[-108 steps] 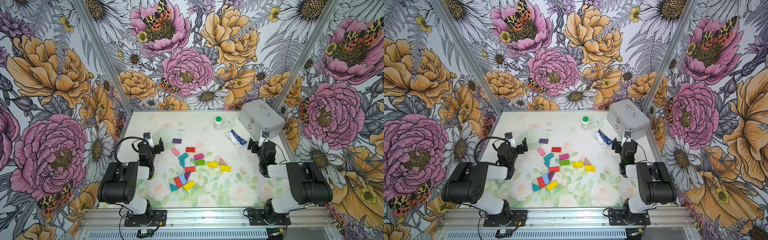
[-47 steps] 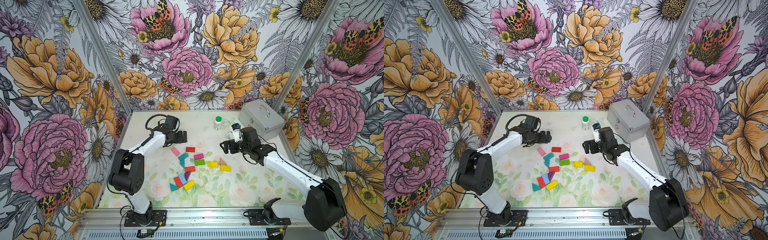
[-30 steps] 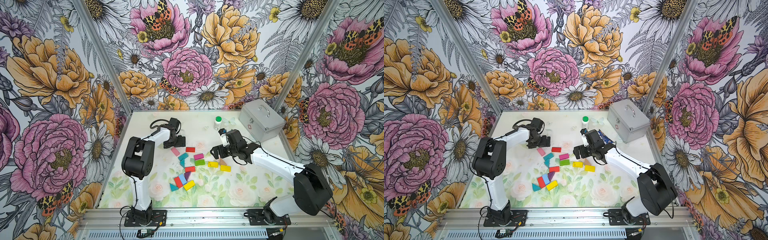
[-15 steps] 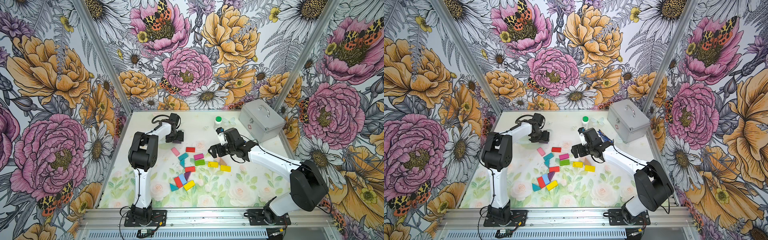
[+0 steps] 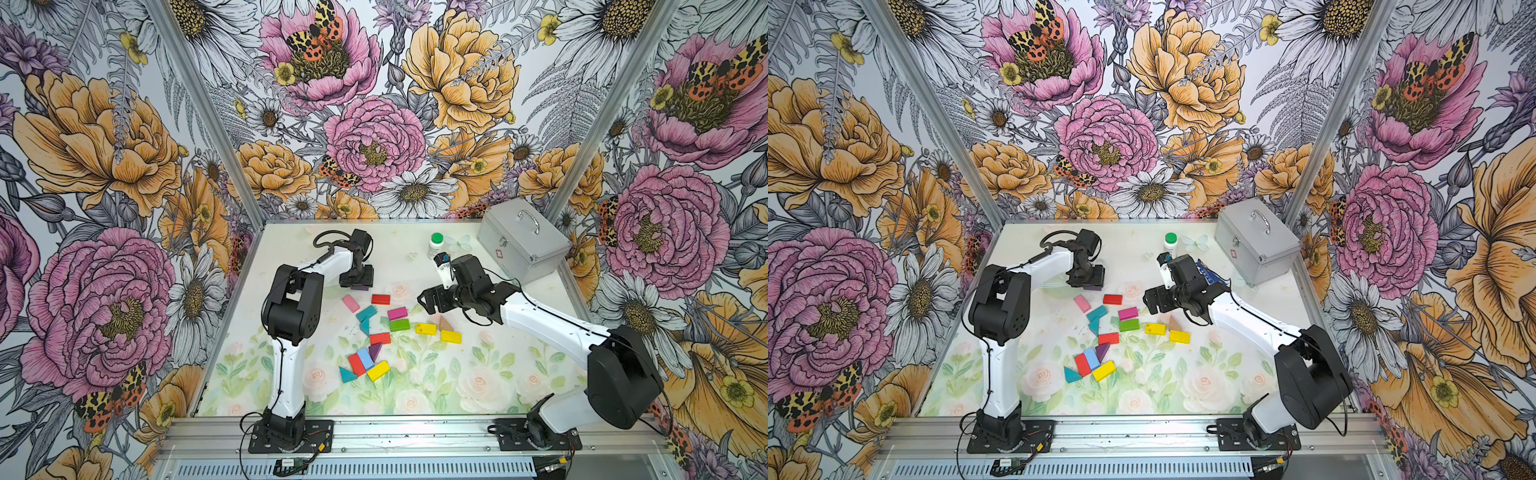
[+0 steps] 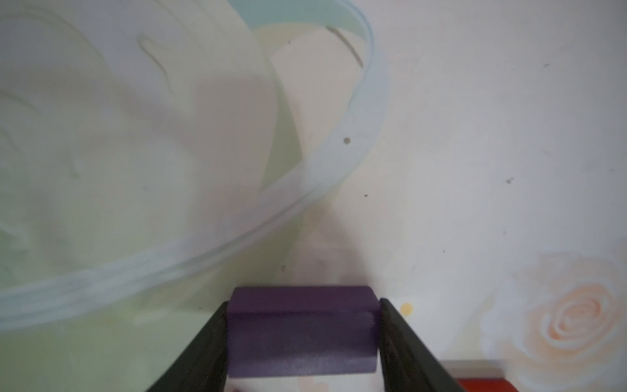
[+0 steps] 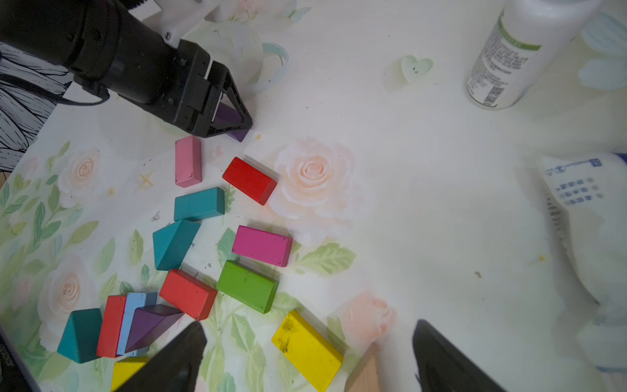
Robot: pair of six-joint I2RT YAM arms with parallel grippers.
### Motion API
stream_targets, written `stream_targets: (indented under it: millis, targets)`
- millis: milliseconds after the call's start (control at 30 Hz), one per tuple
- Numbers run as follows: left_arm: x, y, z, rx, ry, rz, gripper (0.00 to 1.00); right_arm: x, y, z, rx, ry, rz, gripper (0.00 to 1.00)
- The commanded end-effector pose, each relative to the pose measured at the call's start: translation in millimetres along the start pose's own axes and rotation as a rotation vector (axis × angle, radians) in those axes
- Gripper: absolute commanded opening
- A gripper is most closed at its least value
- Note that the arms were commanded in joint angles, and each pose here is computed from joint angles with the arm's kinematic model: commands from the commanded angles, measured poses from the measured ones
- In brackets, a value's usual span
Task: Assemble a piece of candy with building blocks
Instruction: Move the building block to the center of the board.
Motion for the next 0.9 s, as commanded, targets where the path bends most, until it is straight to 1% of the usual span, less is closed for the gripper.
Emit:
stream_targets:
  millis: [0,100,133,167,233,333,467,500,600,667,700,767,833,867]
  targets:
    - [5,13,3,-0.073,0.046,-0.02,0.44,-7,8,2,0.006,0.012,-0.041,0.96]
    - [6,2,12,-0.099,0.069,-0.004,0.44,-6,8,1,0.008,0.007,-0.037,0.96]
    - [5,1,14,-0.104,0.076,-0.003,0.45,-5,8,1,0.007,0.004,-0.036,0.96]
    - [5,0,16,-0.104,0.083,-0.001,0.48,-4,9,1,0.008,0.001,-0.038,0.96]
    - [3,2,17,-0.096,0.089,-0.007,0.57,-4,11,0,0.014,-0.003,-0.044,0.96]
    - [-2,14,14,-0.061,0.091,-0.028,0.72,-4,14,0,0.015,-0.005,-0.05,0.96]
    - [0,42,4,-0.001,0.071,-0.068,0.97,-6,17,1,0.013,-0.007,-0.059,0.96]
    - [3,48,0,0.011,0.066,-0.075,0.99,-5,18,1,0.012,-0.01,-0.06,0.97]
    - [20,69,-14,0.047,0.047,-0.092,0.99,-3,21,2,0.006,-0.017,-0.062,0.97]
    - [35,74,-29,0.057,0.02,-0.087,0.99,0,23,2,0.001,-0.025,-0.061,0.98]
    - [39,85,-36,0.069,0.01,-0.106,0.99,2,23,2,-0.001,-0.028,-0.058,0.98]
    - [51,81,-48,0.062,-0.013,-0.094,0.99,7,24,0,0.003,-0.039,-0.055,0.99]
    - [56,75,-56,0.047,-0.028,-0.084,0.99,12,25,-2,0.005,-0.047,-0.048,0.99]
    - [59,63,-59,0.035,-0.036,-0.06,0.98,14,25,-2,0.007,-0.05,-0.048,0.98]
Point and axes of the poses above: each gripper's point midway between its finger pads, its own y axis back along the fingers, its own z axis along the line the jaws close on, x = y × z, the point moved 2 cm from there along y, back along the fingers, and after that the axes turned 5 degrees about -y, right-handed, at the moved point
